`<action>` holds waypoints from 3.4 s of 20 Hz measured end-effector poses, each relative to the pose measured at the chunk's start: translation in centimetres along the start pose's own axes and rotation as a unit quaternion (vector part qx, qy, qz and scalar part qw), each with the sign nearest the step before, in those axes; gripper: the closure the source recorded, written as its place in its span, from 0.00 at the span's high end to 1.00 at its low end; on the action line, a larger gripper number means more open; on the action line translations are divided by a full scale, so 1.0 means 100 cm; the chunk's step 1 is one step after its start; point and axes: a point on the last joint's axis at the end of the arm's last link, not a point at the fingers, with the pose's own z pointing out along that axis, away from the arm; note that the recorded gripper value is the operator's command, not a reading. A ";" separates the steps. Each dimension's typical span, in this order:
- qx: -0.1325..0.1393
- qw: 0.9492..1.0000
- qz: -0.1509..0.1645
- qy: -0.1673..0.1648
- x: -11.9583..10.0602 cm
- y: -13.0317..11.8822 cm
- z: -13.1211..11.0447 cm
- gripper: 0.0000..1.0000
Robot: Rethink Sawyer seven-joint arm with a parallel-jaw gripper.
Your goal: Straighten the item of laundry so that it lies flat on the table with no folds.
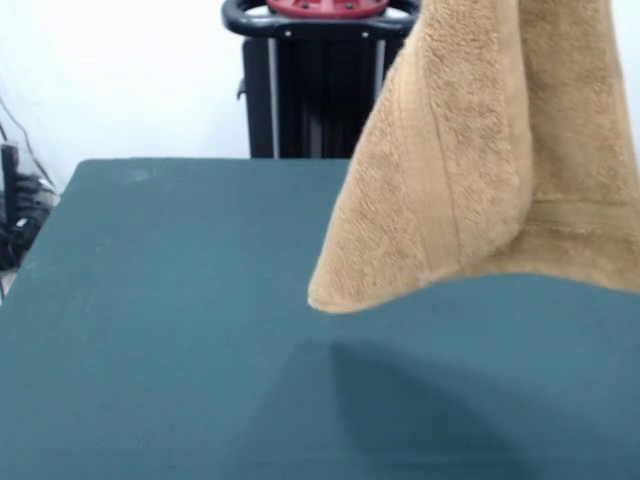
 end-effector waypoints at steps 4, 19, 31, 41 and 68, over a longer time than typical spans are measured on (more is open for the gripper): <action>-0.022 1.000 -0.002 -0.016 -0.003 0.010 0.010 0.00; -0.064 0.997 0.010 -0.048 -0.029 0.022 0.052 0.00; -0.083 0.993 0.018 -0.080 -0.021 0.004 0.099 0.00; -0.069 0.996 0.016 -0.062 -0.008 -0.003 0.096 0.00; -0.044 0.997 0.035 -0.045 0.059 -0.093 0.156 0.00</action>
